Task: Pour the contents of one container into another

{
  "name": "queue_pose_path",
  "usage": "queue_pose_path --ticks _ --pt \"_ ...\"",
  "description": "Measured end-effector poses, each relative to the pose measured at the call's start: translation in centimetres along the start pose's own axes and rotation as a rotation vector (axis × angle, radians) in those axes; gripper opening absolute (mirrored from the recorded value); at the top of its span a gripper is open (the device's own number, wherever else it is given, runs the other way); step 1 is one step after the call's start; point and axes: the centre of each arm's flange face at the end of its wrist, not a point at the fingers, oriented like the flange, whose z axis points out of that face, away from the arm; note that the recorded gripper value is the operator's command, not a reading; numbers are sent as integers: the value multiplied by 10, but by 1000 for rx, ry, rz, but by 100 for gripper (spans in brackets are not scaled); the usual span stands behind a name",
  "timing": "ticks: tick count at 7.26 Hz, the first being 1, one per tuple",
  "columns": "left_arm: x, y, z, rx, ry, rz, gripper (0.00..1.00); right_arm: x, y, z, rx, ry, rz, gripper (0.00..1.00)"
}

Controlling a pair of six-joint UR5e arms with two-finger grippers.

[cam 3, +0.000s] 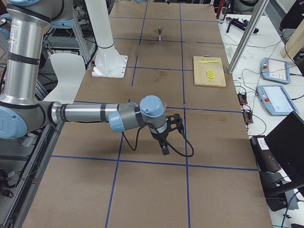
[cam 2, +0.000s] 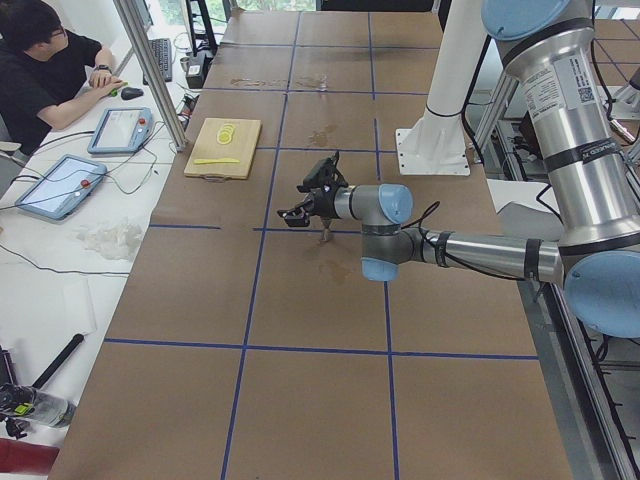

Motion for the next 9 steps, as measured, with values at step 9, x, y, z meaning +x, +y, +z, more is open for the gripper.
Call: queue_pose_path --ticks 9 --pt "142 178 28 191 -212 -108 100 3 3 4 -10 -2 9 100"
